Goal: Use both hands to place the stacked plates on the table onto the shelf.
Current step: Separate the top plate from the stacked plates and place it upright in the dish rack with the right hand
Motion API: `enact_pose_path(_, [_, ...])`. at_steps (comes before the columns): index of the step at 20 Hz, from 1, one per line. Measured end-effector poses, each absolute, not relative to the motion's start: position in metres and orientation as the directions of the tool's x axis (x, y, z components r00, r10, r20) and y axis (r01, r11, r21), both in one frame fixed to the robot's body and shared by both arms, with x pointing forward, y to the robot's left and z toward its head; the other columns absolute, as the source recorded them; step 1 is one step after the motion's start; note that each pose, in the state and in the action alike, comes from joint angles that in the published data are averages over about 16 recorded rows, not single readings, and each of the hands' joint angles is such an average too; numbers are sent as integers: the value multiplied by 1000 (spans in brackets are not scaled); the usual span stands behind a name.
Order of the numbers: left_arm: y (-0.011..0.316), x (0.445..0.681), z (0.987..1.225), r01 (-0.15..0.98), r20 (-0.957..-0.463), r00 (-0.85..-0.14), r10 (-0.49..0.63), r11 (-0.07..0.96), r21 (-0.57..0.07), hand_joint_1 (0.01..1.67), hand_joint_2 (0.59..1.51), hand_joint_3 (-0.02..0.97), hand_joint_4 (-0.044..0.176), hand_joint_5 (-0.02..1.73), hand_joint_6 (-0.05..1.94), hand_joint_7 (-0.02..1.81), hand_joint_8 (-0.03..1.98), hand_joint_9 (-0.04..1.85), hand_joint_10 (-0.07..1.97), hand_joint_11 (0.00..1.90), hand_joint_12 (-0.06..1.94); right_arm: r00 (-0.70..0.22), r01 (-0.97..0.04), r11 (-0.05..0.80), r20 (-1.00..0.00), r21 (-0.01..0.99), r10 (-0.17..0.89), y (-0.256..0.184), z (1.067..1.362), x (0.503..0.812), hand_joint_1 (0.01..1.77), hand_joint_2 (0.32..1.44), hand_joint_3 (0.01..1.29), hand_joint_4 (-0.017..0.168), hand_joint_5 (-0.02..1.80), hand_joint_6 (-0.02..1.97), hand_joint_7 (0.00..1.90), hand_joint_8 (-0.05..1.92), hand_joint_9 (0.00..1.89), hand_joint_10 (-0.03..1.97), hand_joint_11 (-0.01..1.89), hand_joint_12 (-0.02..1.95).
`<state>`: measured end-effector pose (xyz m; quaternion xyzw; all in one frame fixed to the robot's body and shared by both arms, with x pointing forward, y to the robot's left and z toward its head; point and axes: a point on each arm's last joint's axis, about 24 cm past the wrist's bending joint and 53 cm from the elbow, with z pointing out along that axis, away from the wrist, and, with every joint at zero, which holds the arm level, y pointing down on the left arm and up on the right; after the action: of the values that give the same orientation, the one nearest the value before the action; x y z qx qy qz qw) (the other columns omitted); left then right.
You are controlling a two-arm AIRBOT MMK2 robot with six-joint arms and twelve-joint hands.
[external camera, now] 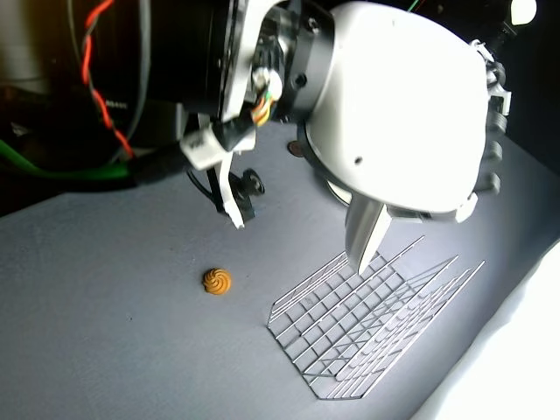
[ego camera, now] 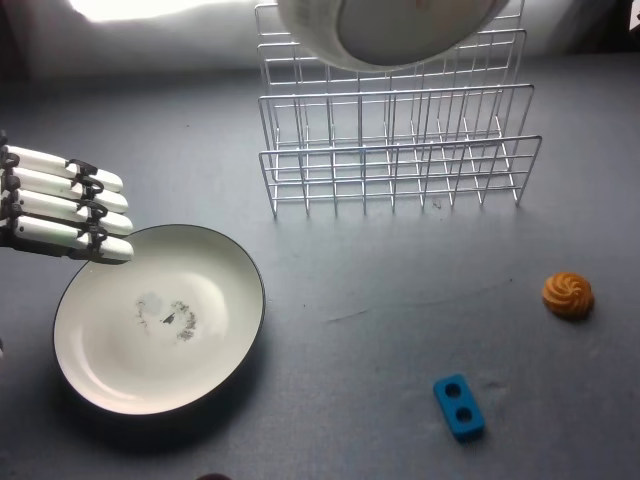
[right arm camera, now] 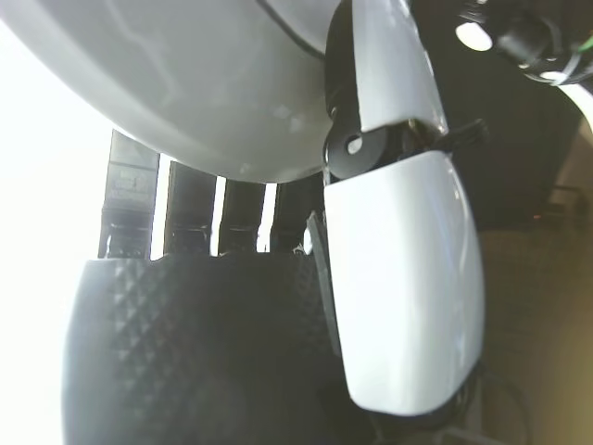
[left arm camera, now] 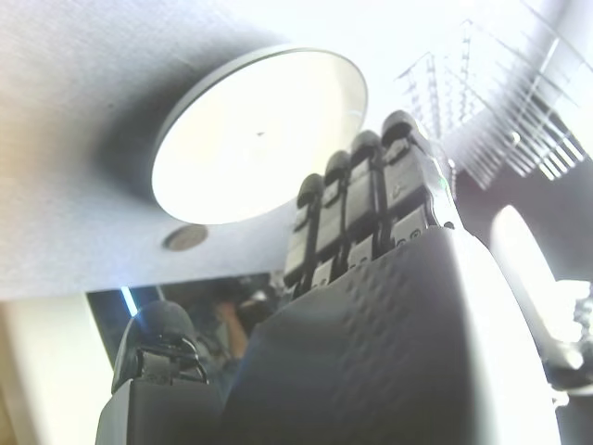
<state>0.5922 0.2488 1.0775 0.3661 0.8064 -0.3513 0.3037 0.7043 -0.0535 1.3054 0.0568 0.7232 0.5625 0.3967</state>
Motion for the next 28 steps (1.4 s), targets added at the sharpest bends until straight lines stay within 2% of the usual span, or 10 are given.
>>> enact_pose_path(9, [253, 591, 1068, 798, -731, -558, 392, 496, -344, 16, 1120, 13, 6, 77, 20, 77, 2, 31, 15, 21, -7, -651, -303, 399, -494, 865, 576, -62, 1285, 735, 1290, 980, 11, -7, 925, 895, 1072, 953, 1051, 880, 728, 1512])
enact_pose_path(22, [263, 590, 1053, 786, -705, -577, 413, 518, -339, 15, 1122, 14, 4, 67, 20, 72, 1, 31, 15, 20, -7, -644, -244, 453, -493, 857, 585, -61, 1247, 758, 1270, 1014, 12, -8, 919, 900, 1085, 959, 1045, 886, 734, 1506])
enact_pose_path(28, [267, 591, 1049, 782, -698, -581, 420, 527, -334, 15, 1122, 14, 4, 66, 21, 72, 1, 28, 15, 20, -7, -644, -218, 471, -489, 855, 589, -64, 1232, 764, 1274, 1027, 11, -9, 905, 901, 1089, 910, 1029, 996, 738, 1500])
